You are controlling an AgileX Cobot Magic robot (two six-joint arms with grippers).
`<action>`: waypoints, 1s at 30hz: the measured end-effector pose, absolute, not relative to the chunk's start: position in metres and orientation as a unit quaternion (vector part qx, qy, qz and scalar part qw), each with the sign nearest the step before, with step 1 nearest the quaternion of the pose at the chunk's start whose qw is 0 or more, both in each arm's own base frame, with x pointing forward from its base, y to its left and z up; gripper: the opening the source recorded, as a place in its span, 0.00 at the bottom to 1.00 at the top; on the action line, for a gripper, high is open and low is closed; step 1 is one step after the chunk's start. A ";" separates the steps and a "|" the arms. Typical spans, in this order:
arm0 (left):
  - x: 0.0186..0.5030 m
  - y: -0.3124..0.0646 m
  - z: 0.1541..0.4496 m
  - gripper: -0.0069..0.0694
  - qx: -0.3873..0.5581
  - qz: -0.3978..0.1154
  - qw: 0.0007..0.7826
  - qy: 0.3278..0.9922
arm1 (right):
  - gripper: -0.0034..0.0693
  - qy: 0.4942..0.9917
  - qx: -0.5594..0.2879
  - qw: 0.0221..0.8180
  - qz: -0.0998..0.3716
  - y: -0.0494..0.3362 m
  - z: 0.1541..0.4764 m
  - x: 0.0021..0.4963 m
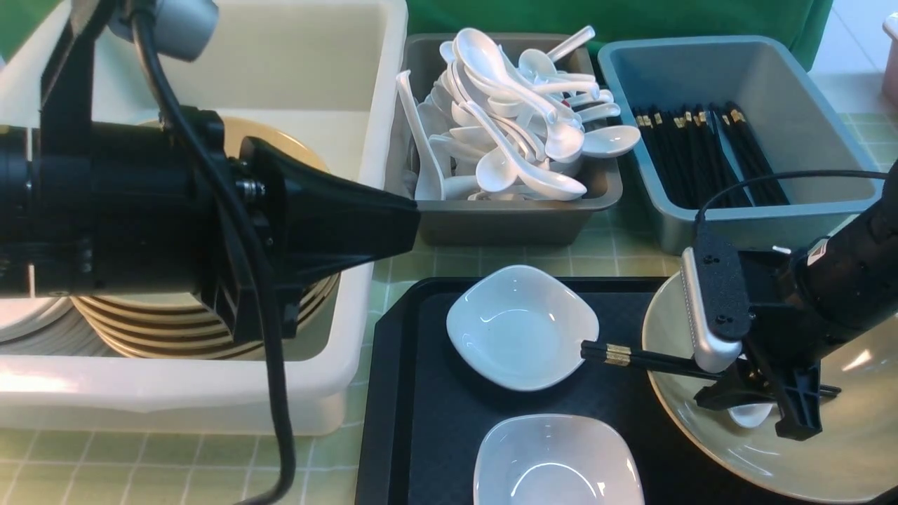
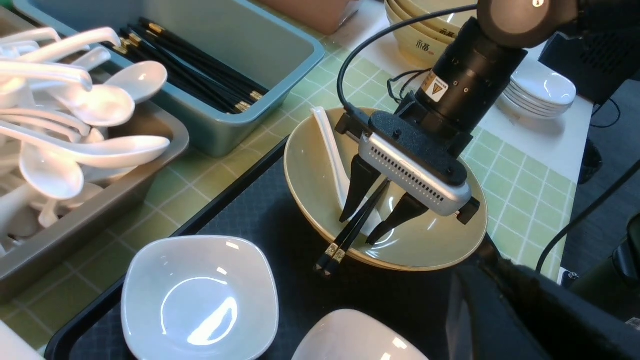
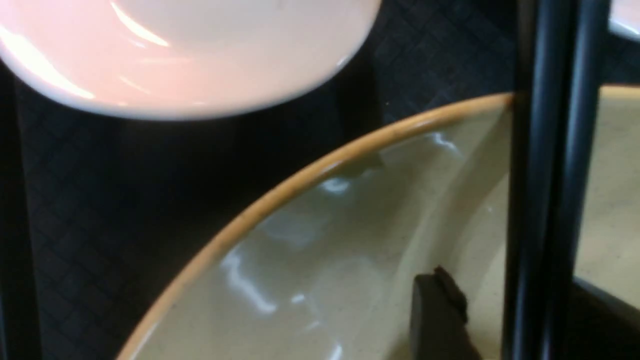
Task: On green table put chopsticks spoon bowls plates into blue grey white boxes.
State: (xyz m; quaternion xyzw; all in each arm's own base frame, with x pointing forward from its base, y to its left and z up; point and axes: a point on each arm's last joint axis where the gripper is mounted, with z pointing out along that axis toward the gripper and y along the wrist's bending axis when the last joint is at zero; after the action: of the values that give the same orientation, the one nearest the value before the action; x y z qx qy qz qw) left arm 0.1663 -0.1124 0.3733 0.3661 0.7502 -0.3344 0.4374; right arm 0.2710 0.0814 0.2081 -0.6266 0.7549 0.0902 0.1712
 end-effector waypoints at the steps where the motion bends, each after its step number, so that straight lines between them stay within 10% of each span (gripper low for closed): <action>1: 0.166 -0.112 0.373 0.09 0.366 -0.334 0.437 0.750 | 0.43 0.755 -0.627 0.172 0.090 0.081 0.208 0.271; 6: 0.166 -0.112 0.373 0.09 0.367 -0.334 0.437 0.750 | 0.22 0.750 -0.631 0.171 0.097 0.083 0.216 0.273; 18: 0.166 -0.112 0.373 0.09 0.367 -0.333 0.437 0.750 | 0.22 0.759 -0.615 0.186 0.104 0.087 0.252 0.289; 30: 0.171 -0.110 0.375 0.09 0.349 -0.319 0.460 0.752 | 0.22 0.861 -0.300 0.407 0.059 0.054 0.346 0.381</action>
State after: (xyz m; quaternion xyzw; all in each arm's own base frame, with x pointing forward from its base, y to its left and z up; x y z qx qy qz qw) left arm 0.1714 -0.1105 0.3751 0.3492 0.7516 -0.3192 0.4597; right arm 0.3814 0.0538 0.3464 -0.2999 0.8609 0.0588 0.4066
